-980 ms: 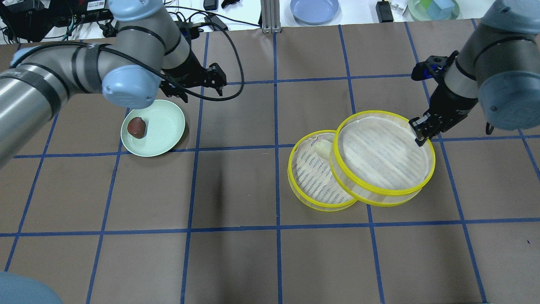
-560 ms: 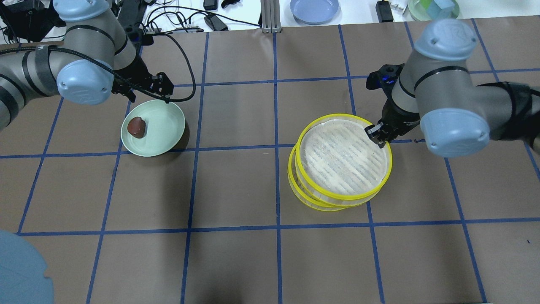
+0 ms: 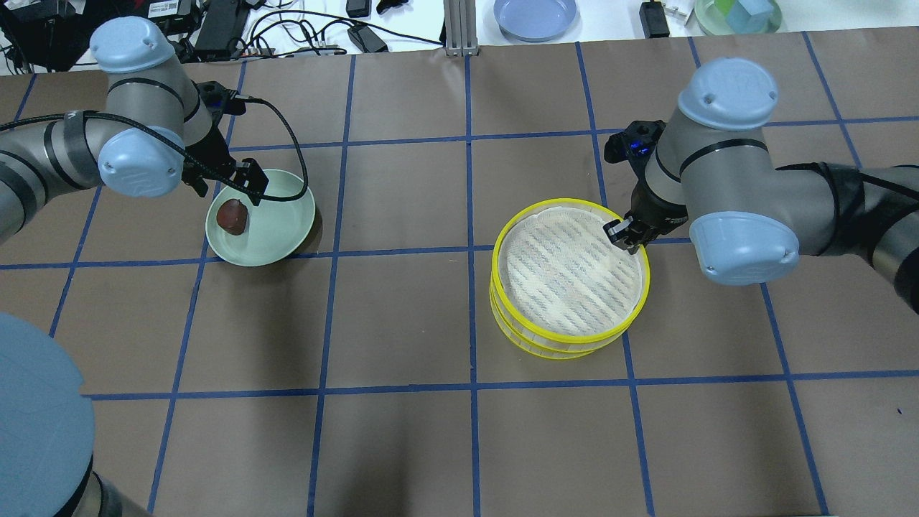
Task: Stack buns with steamer
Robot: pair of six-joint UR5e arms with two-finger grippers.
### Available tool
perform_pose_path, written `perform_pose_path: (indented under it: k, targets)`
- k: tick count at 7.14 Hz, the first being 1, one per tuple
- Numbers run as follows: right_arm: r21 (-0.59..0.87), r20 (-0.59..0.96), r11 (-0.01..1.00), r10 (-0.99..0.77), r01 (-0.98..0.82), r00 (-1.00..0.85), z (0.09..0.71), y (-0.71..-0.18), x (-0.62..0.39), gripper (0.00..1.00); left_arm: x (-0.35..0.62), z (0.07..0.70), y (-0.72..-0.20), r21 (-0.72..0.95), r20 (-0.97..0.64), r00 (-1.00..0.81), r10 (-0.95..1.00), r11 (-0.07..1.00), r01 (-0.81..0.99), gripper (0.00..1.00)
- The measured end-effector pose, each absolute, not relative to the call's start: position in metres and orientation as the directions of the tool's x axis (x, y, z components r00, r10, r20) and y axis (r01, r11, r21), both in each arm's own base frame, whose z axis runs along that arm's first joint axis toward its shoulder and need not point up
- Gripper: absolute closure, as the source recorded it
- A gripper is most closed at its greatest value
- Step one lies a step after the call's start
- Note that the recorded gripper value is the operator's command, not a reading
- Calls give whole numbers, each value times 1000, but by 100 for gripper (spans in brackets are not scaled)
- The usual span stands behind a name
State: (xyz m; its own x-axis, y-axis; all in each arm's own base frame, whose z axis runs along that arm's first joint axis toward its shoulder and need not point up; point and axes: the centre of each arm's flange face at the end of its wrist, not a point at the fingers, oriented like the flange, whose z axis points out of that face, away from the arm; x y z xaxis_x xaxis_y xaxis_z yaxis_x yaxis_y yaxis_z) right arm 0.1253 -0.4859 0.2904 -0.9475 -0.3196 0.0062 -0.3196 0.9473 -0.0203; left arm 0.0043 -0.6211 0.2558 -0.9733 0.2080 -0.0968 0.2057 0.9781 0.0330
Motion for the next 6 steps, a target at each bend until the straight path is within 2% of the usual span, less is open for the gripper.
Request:
perform_pose_path:
  k: [3,4,5,6]
  targets:
    - [-13,27,949,-315,-316,-949,275,-494,124,100,32,219,-628,90,-93,-939,330,942,322,4]
    - [-12,28,950,-311,-311,-950,274,-495,126,100,34,208,-629,101,-83,-937,339,938,331,30]
    - [-13,29,952,-307,-307,-951,274,-494,128,100,34,200,-630,110,-73,-937,342,937,333,72]
    - [-13,30,952,-304,-305,-952,274,-493,132,100,34,194,-631,116,-67,-937,342,936,333,100]
